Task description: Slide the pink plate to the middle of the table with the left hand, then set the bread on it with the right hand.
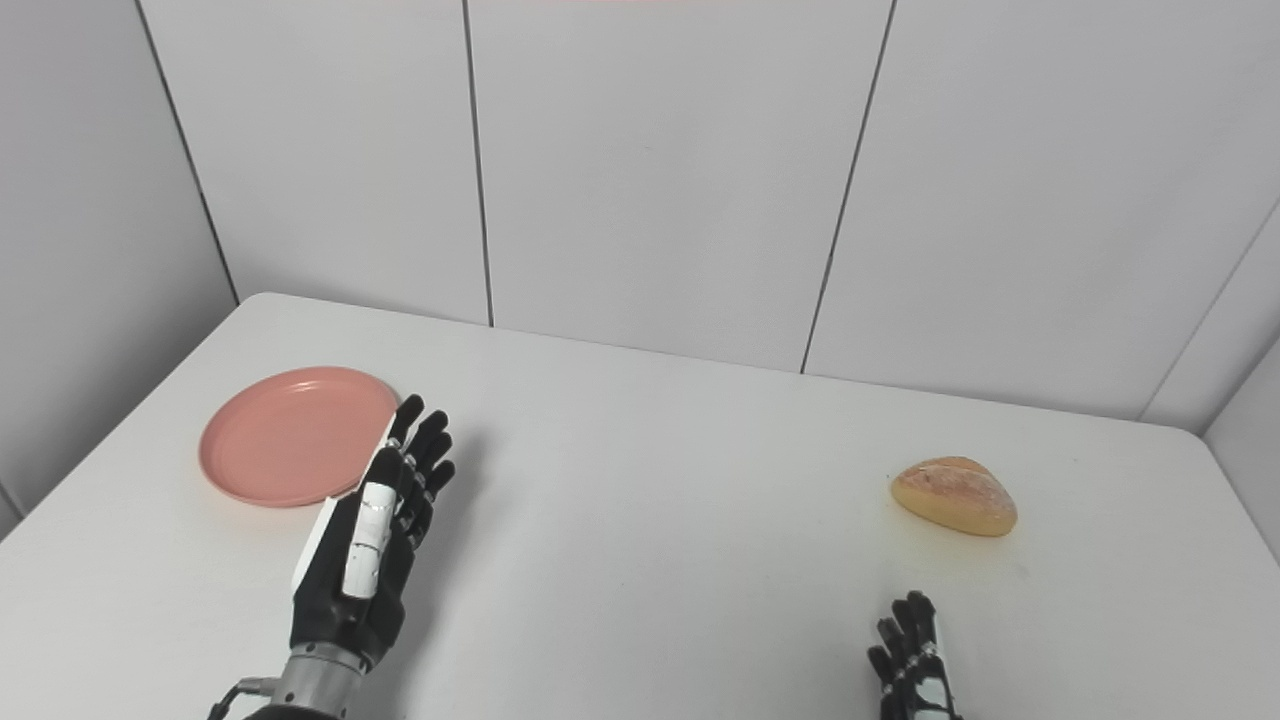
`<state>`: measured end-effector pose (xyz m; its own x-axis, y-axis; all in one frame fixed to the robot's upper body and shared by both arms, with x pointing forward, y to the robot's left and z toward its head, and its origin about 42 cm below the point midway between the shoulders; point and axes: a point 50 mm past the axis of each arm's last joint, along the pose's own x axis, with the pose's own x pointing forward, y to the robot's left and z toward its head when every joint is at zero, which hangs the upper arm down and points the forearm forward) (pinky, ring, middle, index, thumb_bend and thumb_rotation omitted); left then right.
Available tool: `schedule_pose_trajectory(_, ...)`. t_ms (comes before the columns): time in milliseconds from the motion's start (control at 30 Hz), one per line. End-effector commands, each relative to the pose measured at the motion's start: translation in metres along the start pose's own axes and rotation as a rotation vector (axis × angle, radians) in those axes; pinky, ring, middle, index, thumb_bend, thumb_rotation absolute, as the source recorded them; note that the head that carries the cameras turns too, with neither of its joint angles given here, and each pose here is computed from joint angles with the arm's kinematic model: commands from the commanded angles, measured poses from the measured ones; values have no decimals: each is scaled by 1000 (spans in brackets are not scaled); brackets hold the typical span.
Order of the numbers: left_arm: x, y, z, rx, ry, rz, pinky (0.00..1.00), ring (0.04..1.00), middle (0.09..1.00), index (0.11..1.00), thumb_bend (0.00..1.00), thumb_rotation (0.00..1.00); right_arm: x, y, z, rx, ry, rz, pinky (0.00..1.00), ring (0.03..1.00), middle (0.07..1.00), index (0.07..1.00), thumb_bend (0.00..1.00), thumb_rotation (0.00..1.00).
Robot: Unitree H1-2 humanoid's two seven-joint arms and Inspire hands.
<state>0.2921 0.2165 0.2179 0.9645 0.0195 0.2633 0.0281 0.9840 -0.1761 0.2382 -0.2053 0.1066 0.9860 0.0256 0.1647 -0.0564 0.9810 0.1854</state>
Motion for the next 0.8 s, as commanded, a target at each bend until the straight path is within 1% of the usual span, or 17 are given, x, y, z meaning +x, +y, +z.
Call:
schedule_pose_trajectory(0,16,1,25,-7,-69,-15,1000,1000,997,967,913,863,-4,-4,-2,-10,26,-5,1000,1000,1000,1000,771,1000)
schedule_pose_trajectory(100,29,16,36,23,-81,-15,990,1000,997,949,914,866,-4,-3,-2,-7,25,-12,1000,1000,1000,1000,766,1000)
schedule_pose_trajectory(167,38,26,42,50,-87,-24,970,1000,994,960,930,879,-4,-2,-3,-7,24,-9,1000,1000,1000,1000,761,1000)
schedule_pose_trajectory(267,49,38,52,99,-105,-28,956,990,976,961,927,936,-4,-2,-3,-11,25,-3,1000,1000,1000,1000,769,1000)
schedule_pose_trajectory(367,60,50,67,144,-115,-15,935,971,959,952,938,958,-5,-1,-3,-14,27,-2,1000,999,1000,1000,775,1000)
schedule_pose_trajectory(500,68,61,81,158,-121,-12,931,963,948,955,947,946,-5,0,-3,-13,27,-4,1000,994,1000,1000,782,1000)
schedule_pose_trajectory(600,78,78,92,179,-143,-15,931,960,945,961,945,933,-4,0,-3,-15,29,-1,1000,997,1000,1000,778,1000)
schedule_pose_trajectory(667,84,89,96,194,-149,-6,947,960,936,961,962,925,-4,1,-3,-14,31,0,1000,1000,1000,1000,772,1000)
schedule_pose_trajectory(733,89,98,99,204,-151,5,890,952,931,952,975,922,-4,1,-4,-12,31,-1,1000,1000,1000,1000,770,1000)
schedule_pose_trajectory(767,90,101,100,205,-153,9,912,953,936,949,974,920,-4,1,-4,-10,30,-1,1000,999,1000,1000,770,1000)
